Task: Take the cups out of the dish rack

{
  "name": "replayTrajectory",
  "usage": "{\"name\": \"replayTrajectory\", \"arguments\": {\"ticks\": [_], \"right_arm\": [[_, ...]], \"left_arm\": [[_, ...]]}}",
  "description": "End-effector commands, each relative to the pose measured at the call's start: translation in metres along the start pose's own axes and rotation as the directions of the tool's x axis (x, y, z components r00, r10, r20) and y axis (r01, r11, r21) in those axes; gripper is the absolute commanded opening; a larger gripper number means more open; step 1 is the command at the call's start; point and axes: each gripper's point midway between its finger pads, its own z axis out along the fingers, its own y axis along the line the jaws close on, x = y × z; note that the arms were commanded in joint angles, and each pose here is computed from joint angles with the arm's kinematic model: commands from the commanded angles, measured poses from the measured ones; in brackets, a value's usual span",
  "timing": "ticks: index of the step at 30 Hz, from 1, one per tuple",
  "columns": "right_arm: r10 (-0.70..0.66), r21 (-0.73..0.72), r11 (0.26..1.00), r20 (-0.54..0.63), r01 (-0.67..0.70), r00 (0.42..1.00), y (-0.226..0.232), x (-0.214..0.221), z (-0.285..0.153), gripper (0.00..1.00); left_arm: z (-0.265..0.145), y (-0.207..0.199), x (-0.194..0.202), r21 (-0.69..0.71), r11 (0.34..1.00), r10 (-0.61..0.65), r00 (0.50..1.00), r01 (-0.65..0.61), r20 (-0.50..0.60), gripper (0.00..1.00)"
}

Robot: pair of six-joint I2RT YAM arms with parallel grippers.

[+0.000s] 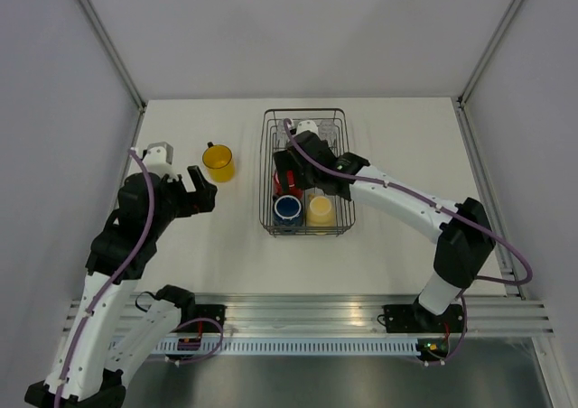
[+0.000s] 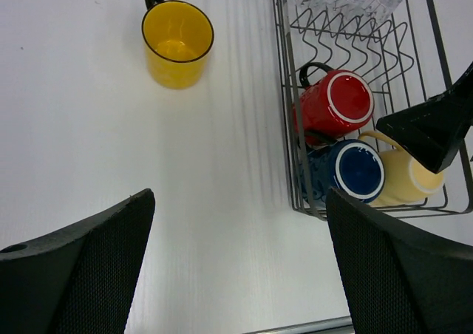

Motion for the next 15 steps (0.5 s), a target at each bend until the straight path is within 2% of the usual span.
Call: {"name": "replayTrajectory", "arguments": {"ticks": [1, 5, 15], "right_arm": [[-0.002, -0.01, 1.0, 0.056, 0.002, 0.998, 0.012, -0.021, 0.007, 0.98], [-0.028, 0.035, 0.999, 0.02, 0.027, 0.999, 0.01, -0.017, 0.026, 0.98], [-0.086, 0.125, 0.988, 0.0, 0.086, 0.996, 0.004, -0.011, 0.066, 0.98]], "left_arm": [[0.001, 0.011, -0.019, -0.058, 0.998, 0.03, 0.994, -0.024, 0.106, 1.0], [0.006, 0.015, -0.014, -0.075, 0.997, 0.031, 0.995, -0.023, 0.097, 1.0], [0.018, 0.005, 0.0, -0.017, 0.999, 0.034, 0.999, -0.033, 0.037, 1.0]]}}
